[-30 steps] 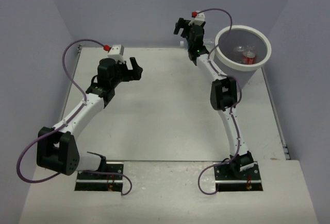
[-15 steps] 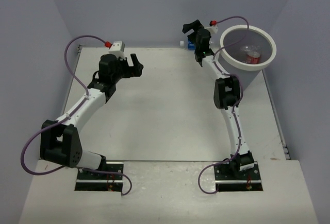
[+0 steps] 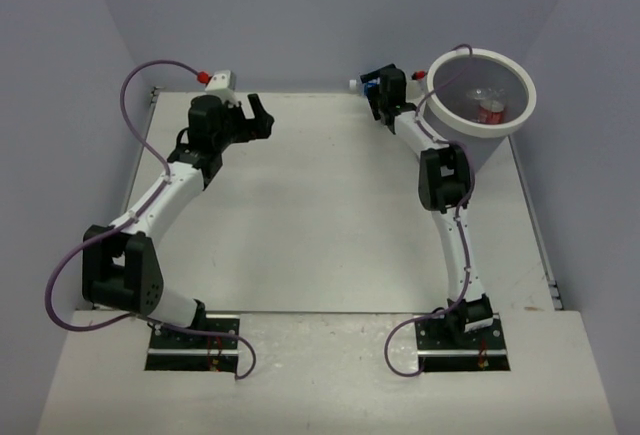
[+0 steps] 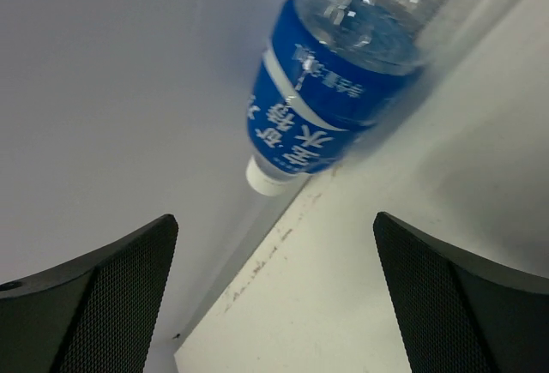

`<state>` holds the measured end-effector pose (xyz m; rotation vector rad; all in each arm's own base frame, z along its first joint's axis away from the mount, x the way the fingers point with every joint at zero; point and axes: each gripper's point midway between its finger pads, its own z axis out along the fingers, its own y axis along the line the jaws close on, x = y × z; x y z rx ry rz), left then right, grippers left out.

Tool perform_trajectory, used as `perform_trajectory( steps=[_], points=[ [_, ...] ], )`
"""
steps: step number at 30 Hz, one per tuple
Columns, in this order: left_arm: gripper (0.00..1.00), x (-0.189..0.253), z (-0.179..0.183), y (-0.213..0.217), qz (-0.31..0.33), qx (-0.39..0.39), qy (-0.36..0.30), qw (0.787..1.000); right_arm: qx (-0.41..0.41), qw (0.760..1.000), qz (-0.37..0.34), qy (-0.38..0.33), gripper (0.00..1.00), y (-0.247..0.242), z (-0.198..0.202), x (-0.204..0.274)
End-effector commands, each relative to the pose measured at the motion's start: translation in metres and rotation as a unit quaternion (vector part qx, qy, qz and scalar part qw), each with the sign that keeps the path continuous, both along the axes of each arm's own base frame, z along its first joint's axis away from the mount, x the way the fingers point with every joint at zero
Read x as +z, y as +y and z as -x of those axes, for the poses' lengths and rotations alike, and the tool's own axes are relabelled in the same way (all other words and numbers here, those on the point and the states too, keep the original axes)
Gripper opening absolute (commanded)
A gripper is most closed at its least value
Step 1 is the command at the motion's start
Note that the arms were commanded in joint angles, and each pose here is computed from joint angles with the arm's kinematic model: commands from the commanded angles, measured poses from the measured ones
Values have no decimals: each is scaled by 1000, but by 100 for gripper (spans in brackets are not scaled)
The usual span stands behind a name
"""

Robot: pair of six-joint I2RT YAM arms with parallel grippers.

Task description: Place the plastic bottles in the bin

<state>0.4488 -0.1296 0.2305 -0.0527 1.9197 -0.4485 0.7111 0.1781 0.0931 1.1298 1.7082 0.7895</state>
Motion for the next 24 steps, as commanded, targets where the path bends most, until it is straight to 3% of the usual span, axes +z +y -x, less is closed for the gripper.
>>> perform_trajectory(
  steps=[1, 5, 11, 18, 21, 24],
  points=[
    [100, 22, -8, 5, 15, 6, -18, 1000, -93, 993, -40, 66, 99, -36, 9, -11],
    [100, 27, -9, 8, 20, 9, -23, 999, -141, 983, -94, 73, 99, -46, -1, -22],
    [100, 39, -12, 13, 17, 14, -36, 999, -144, 976, -166, -5, 99, -44, -39, -29],
    [100, 43, -14, 17, 22, 25, -39, 999, -140, 979, -149, -7, 99, -40, -37, -26],
    [100, 52, -14, 20, 27, 31, -47, 998, -177, 973, -142, 39, 99, -40, -15, -41],
    [100, 64, -10, 24, 25, 34, -56, 998, -211, 967, -142, 27, 99, -56, -23, -31]
  ],
)
